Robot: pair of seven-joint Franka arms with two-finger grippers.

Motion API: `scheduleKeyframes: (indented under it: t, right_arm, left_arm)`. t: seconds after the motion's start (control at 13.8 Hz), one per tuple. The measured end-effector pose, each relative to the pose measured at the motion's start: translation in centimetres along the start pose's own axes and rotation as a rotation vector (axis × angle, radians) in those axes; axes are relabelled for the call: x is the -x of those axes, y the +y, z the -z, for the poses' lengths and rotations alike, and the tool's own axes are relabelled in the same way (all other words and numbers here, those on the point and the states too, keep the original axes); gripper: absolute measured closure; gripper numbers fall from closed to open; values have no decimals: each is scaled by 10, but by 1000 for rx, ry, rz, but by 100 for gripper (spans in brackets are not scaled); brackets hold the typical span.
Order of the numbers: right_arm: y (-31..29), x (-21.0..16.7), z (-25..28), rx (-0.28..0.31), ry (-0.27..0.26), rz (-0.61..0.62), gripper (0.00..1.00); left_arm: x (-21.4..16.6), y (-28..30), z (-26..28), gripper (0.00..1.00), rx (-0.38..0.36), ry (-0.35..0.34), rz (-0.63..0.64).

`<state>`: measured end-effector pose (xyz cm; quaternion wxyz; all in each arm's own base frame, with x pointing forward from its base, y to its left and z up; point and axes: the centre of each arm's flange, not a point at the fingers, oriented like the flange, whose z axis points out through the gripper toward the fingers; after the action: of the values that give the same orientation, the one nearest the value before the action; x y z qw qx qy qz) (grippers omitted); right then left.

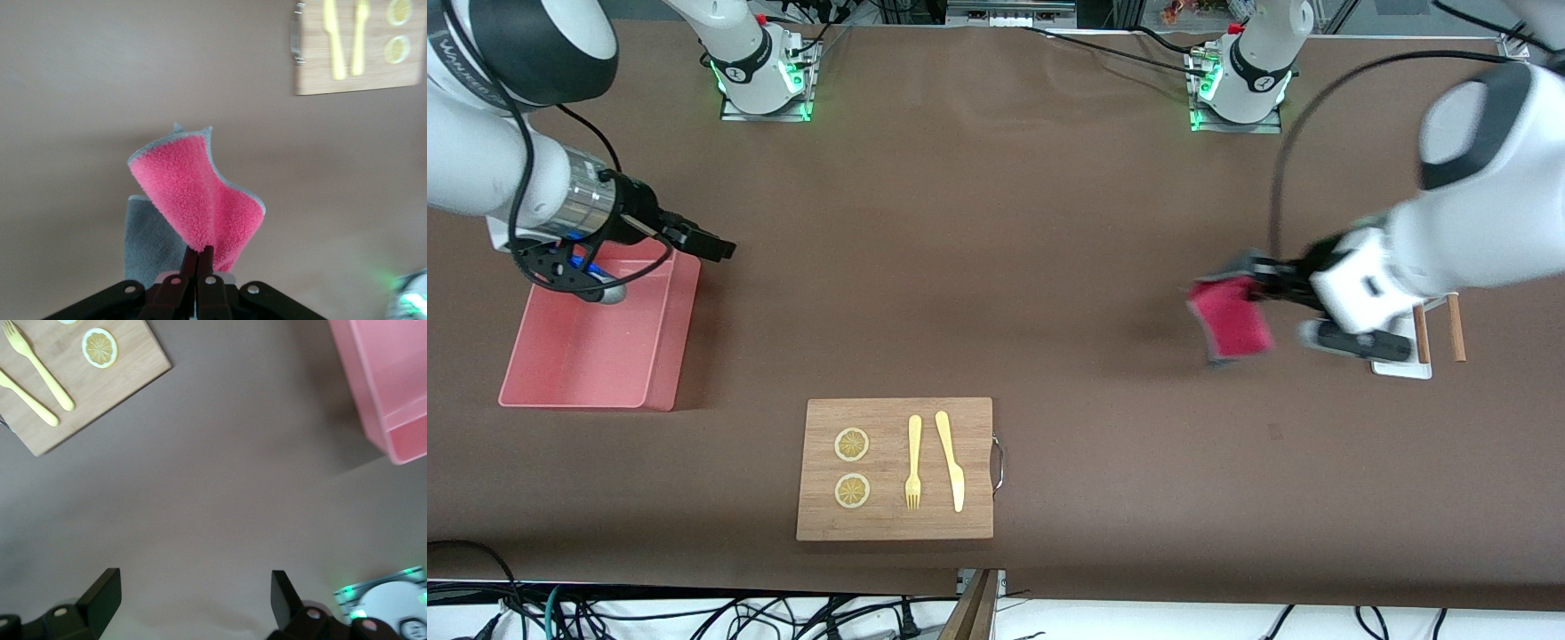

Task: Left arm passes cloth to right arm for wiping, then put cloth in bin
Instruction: 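Lift the cloth with the left gripper while the right gripper approaches, then grasp the cloth with the right gripper beside the left gripper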

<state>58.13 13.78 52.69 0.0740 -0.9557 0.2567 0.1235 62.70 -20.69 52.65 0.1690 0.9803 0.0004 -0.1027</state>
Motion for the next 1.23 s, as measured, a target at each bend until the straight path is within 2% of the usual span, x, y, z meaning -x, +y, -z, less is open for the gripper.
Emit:
scheduleKeyframes:
  t: [0.22,0.36,0.51,0.72,0.94,1.23]
  right_arm:
    - [-36,17,-15,-21,27,-58,0]
    - [-55,26,-27,-40,18,-82,0]
    - [-75,32,-40,-81,3,-120,0]
    - [-104,40,-64,-111,14,-147,0]
    - [-123,44,-85,-127,25,-164,0]
    - [-131,54,-92,-117,17,-153,0]
  left_arm:
    - [-2,97,-48,98,174,-30,197]
    - [-7,143,-76,98,319,-47,320]
    - [-7,177,-95,98,410,-39,397]
    - [5,216,-105,98,513,-50,483]
    - [11,235,-113,98,569,-48,536]
    - [5,233,-119,98,574,-45,553]
